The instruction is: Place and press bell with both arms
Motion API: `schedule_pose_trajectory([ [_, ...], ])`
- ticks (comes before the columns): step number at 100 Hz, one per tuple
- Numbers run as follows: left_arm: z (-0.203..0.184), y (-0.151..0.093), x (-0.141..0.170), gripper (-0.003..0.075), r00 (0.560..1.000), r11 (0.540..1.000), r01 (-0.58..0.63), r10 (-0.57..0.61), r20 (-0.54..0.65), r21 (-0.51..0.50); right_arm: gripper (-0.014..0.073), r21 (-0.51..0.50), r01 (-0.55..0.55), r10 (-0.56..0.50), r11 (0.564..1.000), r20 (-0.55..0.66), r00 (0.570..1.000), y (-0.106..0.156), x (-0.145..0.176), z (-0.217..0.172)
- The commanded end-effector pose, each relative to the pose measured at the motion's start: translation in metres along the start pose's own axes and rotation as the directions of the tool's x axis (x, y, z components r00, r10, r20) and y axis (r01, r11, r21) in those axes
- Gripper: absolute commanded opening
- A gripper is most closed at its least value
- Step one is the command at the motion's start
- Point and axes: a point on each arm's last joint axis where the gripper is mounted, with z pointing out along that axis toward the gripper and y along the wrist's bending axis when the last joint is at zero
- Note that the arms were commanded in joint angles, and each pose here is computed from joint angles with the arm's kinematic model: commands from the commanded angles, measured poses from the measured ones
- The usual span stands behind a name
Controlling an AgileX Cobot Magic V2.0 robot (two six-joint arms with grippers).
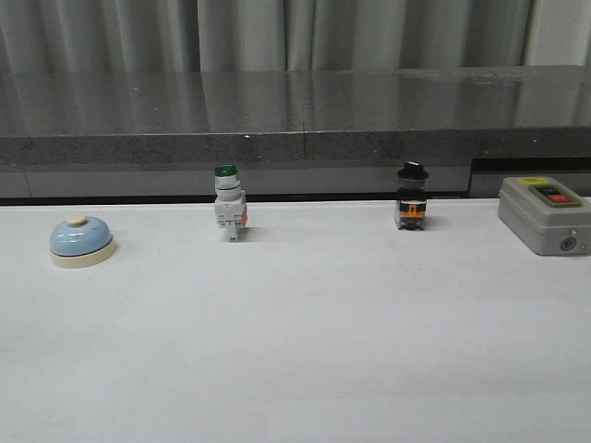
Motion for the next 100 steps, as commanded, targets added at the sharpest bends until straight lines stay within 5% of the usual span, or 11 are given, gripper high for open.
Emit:
schedule_pose_trajectory([
  [1, 0.000, 0.000, 0.006, -0.0020, 0.998, 1.000, 0.014, -0.015, 0.057, 0.007, -0.0069, 0.003, 0.005, -0.005, 1.000, 0.116, 0.993, 0.000, -0.013, -0.003],
  [56, -0.001, 0.000, 0.001, -0.0020, 0.995, 1.000, 0.014, -0.015, 0.098, 0.012, -0.0069, 0.003, 0.005, -0.005, 1.000, 0.116, 0.993, 0.000, -0.013, -0.003],
  [80, -0.005, -0.003, -0.039, -0.0020, 0.989, 1.000, 0.013, -0.015, 0.146, 0.015, -0.0069, 0.003, 0.005, -0.005, 1.000, 0.116, 0.993, 0.000, -0.013, -0.003],
  [100, 0.003, -0.006, -0.085, -0.0020, 1.000, 1.000, 0.015, -0.015, 0.013, -0.003, -0.0069, 0.003, 0.005, -0.005, 1.000, 0.116, 0.993, 0.000, -0.013, -0.003],
])
